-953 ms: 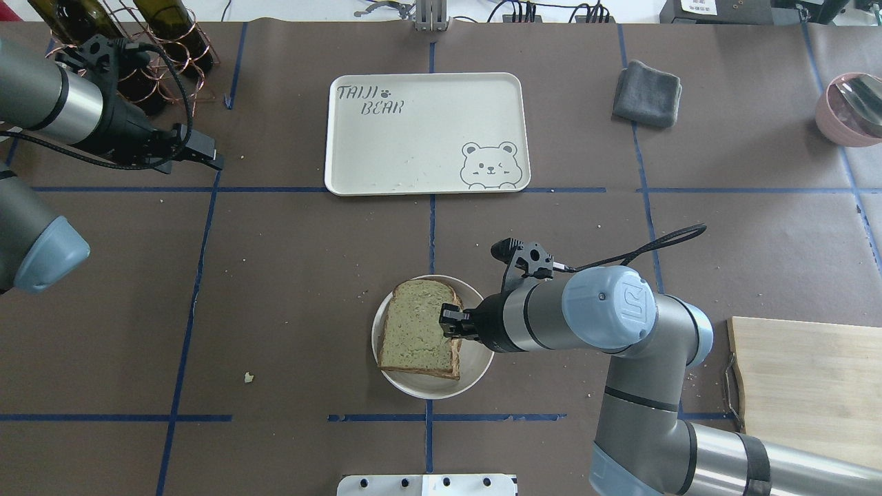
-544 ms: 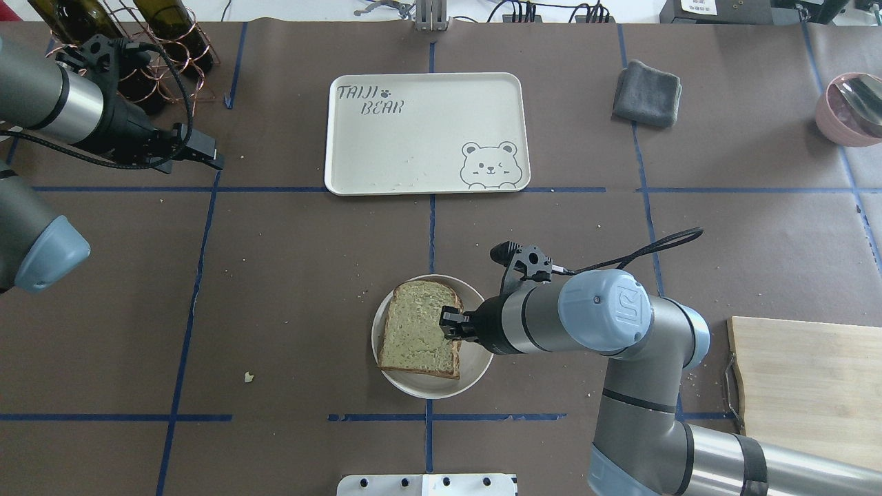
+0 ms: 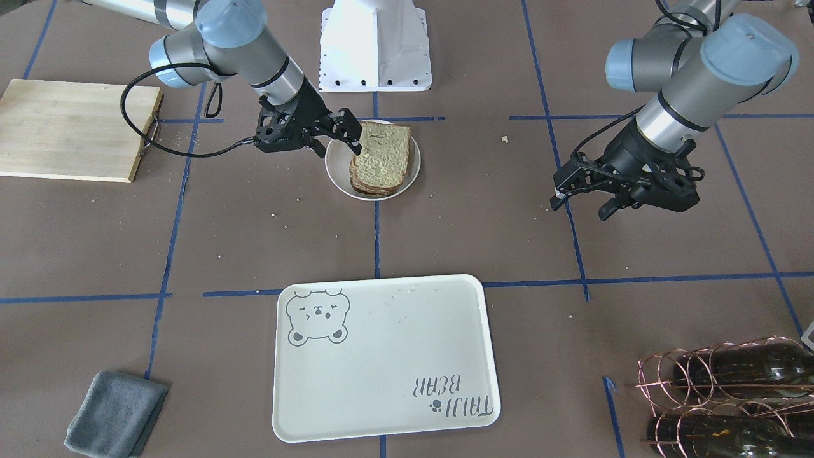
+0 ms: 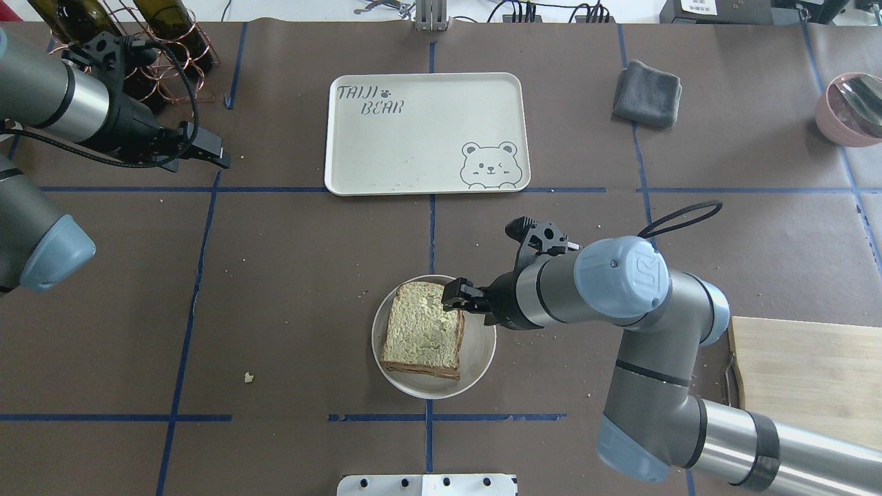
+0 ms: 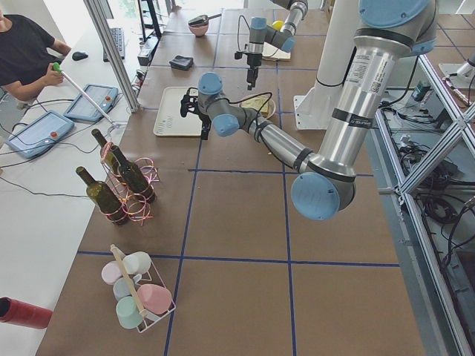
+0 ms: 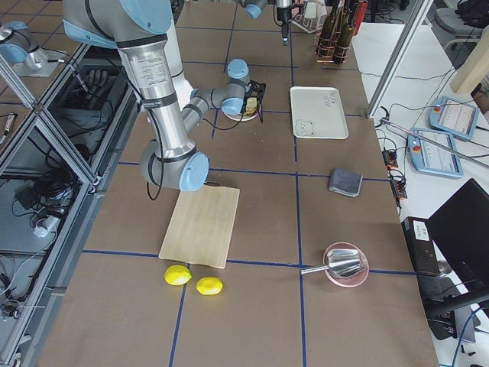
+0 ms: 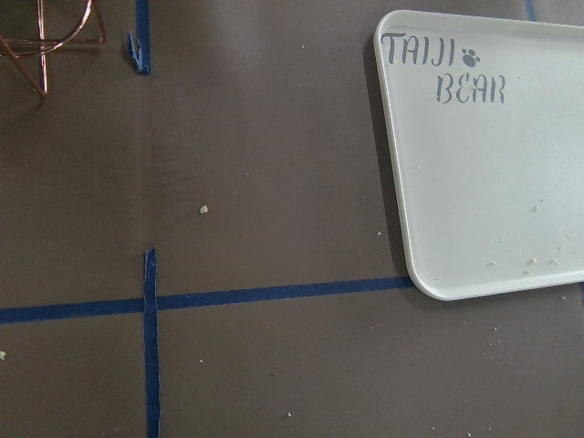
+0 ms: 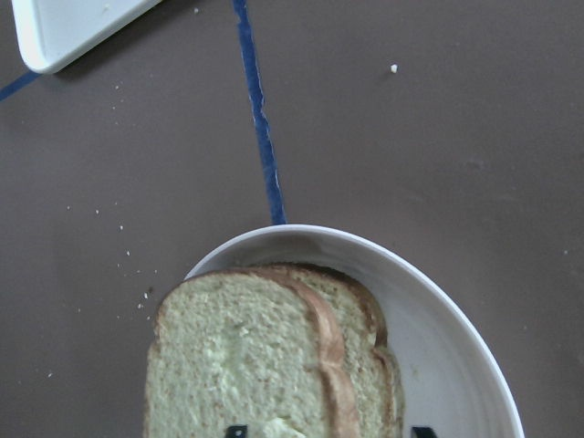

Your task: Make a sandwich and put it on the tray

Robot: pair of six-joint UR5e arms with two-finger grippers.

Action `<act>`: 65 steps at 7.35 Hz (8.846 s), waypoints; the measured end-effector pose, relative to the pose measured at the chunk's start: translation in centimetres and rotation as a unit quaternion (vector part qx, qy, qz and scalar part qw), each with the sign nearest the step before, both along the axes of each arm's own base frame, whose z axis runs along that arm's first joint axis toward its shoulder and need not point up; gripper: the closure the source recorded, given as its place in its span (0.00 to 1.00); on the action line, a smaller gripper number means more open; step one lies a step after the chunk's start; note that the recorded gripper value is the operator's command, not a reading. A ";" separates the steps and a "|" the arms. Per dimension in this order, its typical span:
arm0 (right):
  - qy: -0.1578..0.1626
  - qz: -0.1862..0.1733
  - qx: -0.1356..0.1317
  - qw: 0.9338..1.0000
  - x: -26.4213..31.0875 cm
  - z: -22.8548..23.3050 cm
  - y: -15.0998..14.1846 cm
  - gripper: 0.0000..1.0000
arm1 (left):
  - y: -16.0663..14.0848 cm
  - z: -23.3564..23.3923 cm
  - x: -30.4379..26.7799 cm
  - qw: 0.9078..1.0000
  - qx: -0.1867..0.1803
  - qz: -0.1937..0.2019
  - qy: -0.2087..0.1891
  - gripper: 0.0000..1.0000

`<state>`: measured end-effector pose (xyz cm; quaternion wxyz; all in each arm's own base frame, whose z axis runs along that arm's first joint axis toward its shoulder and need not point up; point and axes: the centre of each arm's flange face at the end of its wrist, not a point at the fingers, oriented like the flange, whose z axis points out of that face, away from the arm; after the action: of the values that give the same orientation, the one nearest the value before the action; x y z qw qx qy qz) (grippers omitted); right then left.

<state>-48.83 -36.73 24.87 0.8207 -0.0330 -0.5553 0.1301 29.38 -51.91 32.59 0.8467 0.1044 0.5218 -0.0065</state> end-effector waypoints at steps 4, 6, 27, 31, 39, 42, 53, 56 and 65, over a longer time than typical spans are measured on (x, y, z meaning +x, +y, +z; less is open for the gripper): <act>0.147 -0.050 0.045 0.987 8.0 2.2 -6.4 0.00 | 6.8 -3.8 10.9 0.999 -0.035 -0.018 -0.014 0.09; 0.194 -0.086 0.087 0.973 12.7 5.7 -9.1 0.00 | 10.4 -5.5 16.4 0.998 -0.054 -0.017 -0.030 0.32; 0.233 -0.148 0.154 0.949 31.4 18.5 -14.5 0.00 | 15.9 -8.8 24.5 0.996 -0.071 0.047 0.037 1.00; 0.227 -0.177 0.158 0.945 39.2 26.2 -15.9 0.00 | 8.8 -9.5 18.4 0.983 -0.168 -0.013 0.079 1.00; 0.201 -0.168 0.129 0.956 49.9 36.8 -14.5 0.00 | -7.3 -10.0 24.1 0.916 -0.349 -0.181 0.083 1.00; 0.201 -0.166 0.127 0.957 50.1 36.8 -14.5 0.00 | -9.9 -7.3 25.9 0.904 -0.352 -0.224 0.087 1.00; 0.201 -0.159 0.122 0.959 51.0 37.1 -14.3 0.00 | -3.0 -5.1 10.3 0.980 -0.126 -0.153 -0.016 0.00; 0.201 -0.156 0.123 0.959 51.3 37.1 -14.3 0.00 | -2.9 -0.9 -1.7 0.987 0.029 -0.085 -0.134 0.00; 0.183 -0.139 0.123 0.965 52.9 37.1 -13.9 0.00 | -2.5 20.7 -24.1 0.976 0.048 0.012 -0.211 0.00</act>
<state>4.12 -50.65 61.94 0.9160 0.0158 -0.3976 -0.0513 5.30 -54.44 53.26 0.9319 0.1376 0.3318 0.0507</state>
